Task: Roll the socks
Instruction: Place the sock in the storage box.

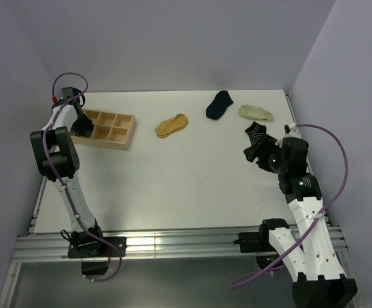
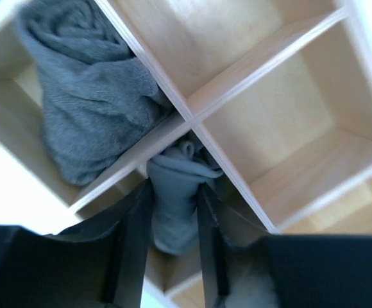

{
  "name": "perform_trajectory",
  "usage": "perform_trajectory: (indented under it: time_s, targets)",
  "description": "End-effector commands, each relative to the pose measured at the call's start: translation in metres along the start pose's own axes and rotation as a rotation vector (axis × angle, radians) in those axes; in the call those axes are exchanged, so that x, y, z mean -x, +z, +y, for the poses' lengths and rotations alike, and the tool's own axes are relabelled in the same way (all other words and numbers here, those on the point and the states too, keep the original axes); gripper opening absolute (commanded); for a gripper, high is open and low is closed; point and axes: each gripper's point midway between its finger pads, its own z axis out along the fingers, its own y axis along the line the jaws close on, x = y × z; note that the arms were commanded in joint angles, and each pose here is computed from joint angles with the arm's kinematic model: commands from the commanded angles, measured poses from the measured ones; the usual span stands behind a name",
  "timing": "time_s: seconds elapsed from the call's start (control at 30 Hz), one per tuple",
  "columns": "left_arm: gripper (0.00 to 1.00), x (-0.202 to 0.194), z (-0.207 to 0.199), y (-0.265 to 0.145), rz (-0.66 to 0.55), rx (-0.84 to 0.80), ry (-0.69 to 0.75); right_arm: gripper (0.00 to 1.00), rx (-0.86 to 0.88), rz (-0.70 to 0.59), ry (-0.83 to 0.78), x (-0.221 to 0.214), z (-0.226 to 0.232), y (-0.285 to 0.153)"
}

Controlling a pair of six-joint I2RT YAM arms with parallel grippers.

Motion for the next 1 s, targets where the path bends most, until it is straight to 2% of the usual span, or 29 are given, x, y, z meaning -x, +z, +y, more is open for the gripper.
perform_trajectory:
  time_s: [0.0, 0.13, 0.23, 0.4, 0.6, 0.73, 0.87, 0.93, 0.97]
  targets:
    - [0.37, -0.021, 0.006, 0.016, 0.071, 0.032, 0.031, 0.77, 0.017, -0.028, 0.000, 0.005, 0.002, 0.002]
    - [0.35, -0.045, 0.015, 0.034, 0.160, 0.073, 0.059, 0.77, 0.018, -0.027, 0.001, 0.004, 0.002, 0.003]
    - [0.36, -0.043, 0.014, 0.034, 0.161, 0.071, 0.058, 0.77, 0.016, -0.023, -0.001, 0.003, 0.001, 0.003]
    - [0.47, -0.014, 0.003, 0.012, 0.089, 0.031, 0.037, 0.77, 0.026, -0.023, -0.007, 0.004, 0.004, 0.000]
    - [0.59, 0.027, -0.016, -0.040, -0.022, -0.061, -0.004, 0.77, 0.046, -0.033, -0.022, 0.010, 0.011, -0.007]
    - [0.69, 0.049, -0.029, -0.091, -0.111, -0.137, -0.018, 0.78, 0.059, -0.033, -0.030, 0.012, 0.015, -0.013]
    - [0.81, 0.050, -0.046, -0.136, -0.174, -0.212, 0.000, 0.82, 0.080, -0.031, -0.037, 0.013, 0.020, -0.017]
    - [0.83, 0.050, -0.057, -0.166, -0.219, -0.274, 0.020, 0.83, 0.092, -0.033, -0.039, 0.014, 0.023, -0.019]
    - [0.83, 0.039, -0.062, -0.168, -0.208, -0.303, 0.040, 0.83, 0.104, -0.026, -0.039, 0.013, 0.025, -0.020]
